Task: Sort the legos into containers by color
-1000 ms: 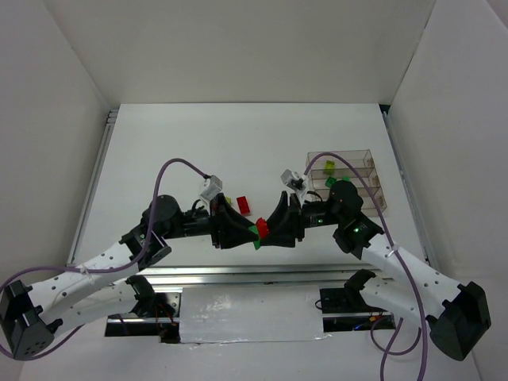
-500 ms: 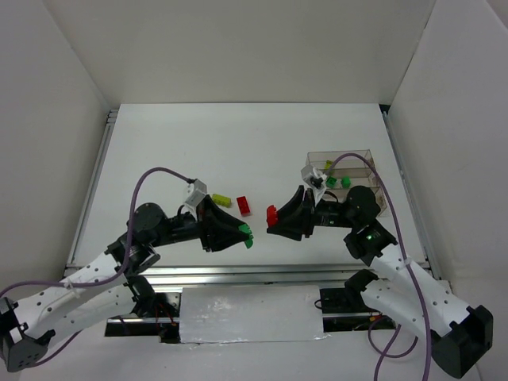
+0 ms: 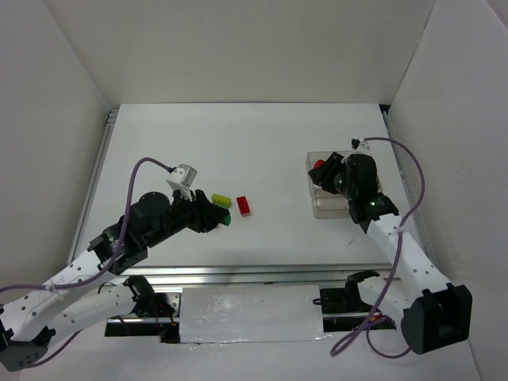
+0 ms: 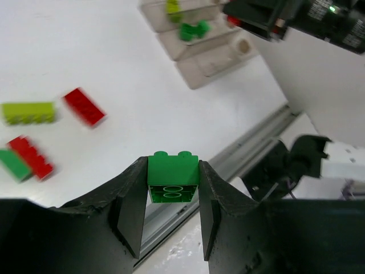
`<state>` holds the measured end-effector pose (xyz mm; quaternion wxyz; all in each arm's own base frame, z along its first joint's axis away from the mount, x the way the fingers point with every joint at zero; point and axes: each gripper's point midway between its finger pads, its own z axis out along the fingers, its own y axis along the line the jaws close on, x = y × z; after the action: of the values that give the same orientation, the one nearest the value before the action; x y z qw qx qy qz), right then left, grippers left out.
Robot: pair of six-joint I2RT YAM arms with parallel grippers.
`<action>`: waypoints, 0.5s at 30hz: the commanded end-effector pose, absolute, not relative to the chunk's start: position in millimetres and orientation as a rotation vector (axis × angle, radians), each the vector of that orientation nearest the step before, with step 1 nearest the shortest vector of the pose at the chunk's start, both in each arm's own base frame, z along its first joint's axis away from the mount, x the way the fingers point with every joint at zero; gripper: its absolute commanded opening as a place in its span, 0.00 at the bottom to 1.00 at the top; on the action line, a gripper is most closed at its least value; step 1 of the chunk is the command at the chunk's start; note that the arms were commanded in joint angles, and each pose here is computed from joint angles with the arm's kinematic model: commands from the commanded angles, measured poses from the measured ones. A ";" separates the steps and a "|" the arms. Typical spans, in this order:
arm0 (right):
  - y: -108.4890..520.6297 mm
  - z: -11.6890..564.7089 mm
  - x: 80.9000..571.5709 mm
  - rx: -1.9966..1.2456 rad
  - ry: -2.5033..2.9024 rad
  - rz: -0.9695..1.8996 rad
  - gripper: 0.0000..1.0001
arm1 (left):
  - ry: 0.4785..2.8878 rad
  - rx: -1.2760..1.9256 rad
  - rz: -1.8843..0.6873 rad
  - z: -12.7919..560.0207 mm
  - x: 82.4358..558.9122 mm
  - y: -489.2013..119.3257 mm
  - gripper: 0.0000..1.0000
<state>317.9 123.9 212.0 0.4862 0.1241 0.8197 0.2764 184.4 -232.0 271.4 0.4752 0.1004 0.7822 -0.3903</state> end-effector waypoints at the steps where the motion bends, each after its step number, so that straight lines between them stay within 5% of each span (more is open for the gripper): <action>1: 40.3 179.3 327.4 0.756 2.011 0.258 0.00 | 2.029 0.037 -0.685 256.7 198.5 -185.4 0.00; 15: 2.3 109.2 325.1 0.963 2.080 0.076 0.08 | 2.036 0.064 -0.658 251.8 192.8 -176.9 0.00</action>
<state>327.3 11.5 113.6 0.4068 0.3596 0.8385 0.0458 190.7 -178.8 243.9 0.4675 0.0288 0.8421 -0.2676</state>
